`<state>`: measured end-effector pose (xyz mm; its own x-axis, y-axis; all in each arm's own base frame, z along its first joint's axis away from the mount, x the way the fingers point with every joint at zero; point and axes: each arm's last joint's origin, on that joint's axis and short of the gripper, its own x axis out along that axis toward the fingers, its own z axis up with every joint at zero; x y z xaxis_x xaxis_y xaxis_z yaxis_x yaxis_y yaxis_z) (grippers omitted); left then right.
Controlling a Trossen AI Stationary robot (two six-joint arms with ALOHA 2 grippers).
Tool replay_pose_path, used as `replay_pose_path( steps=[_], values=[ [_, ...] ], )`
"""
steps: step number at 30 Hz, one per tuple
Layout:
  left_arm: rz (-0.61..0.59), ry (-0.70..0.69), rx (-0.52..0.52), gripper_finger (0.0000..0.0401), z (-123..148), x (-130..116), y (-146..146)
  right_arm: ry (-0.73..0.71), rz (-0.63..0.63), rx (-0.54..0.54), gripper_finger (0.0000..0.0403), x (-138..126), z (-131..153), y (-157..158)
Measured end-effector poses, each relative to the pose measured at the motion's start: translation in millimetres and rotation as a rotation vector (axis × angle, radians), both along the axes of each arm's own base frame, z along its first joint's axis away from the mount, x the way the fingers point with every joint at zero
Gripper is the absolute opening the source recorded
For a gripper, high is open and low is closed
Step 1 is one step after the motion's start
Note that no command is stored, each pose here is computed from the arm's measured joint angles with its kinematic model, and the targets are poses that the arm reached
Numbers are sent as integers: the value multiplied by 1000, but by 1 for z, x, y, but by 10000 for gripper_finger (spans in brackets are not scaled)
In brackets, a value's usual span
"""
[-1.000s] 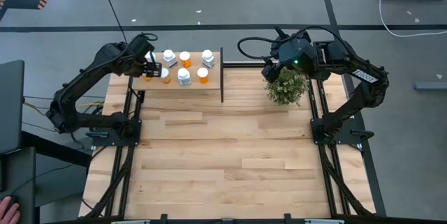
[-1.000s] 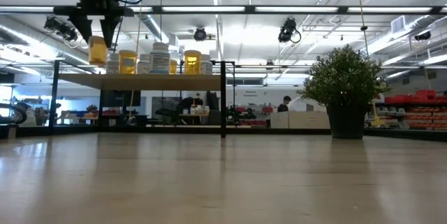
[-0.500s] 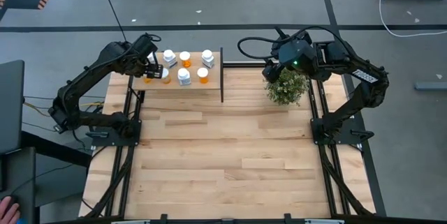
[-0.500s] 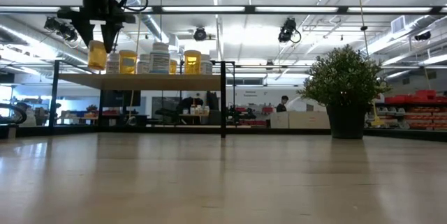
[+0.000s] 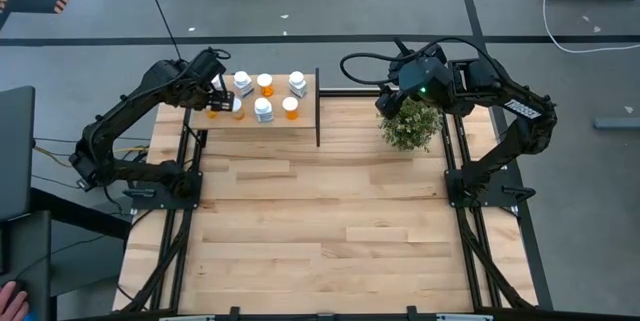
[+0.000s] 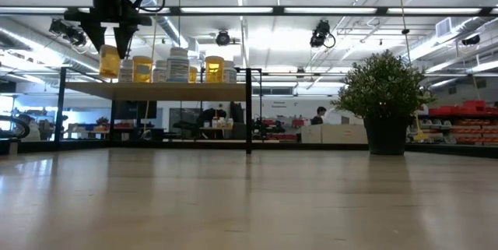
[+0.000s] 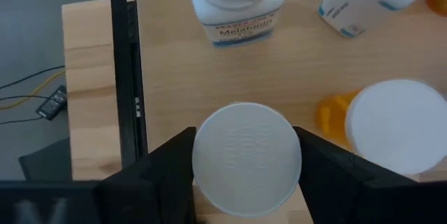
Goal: Pick and place medicine bottles onto shelf by color
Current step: Put the orange pill bottle on the shelf
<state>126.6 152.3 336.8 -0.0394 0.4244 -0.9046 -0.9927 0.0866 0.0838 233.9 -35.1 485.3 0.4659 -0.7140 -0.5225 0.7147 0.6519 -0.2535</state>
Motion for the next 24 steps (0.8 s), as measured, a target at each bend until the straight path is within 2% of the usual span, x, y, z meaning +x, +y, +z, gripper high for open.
replay_pose_path(
  steps=[3,9,17,24],
  values=[
    [9,2,9,223,0,0,0,0,0,0,342,0,0,0],
    [-44,33,12,228,0,1,-1,2,-1,1,342,0,0,0],
    [0,23,71,224,1,10,-7,4,-8,8,342,-1,-1,0],
    [31,82,92,222,1,10,-13,10,-20,20,342,-2,-2,0]
  ],
)
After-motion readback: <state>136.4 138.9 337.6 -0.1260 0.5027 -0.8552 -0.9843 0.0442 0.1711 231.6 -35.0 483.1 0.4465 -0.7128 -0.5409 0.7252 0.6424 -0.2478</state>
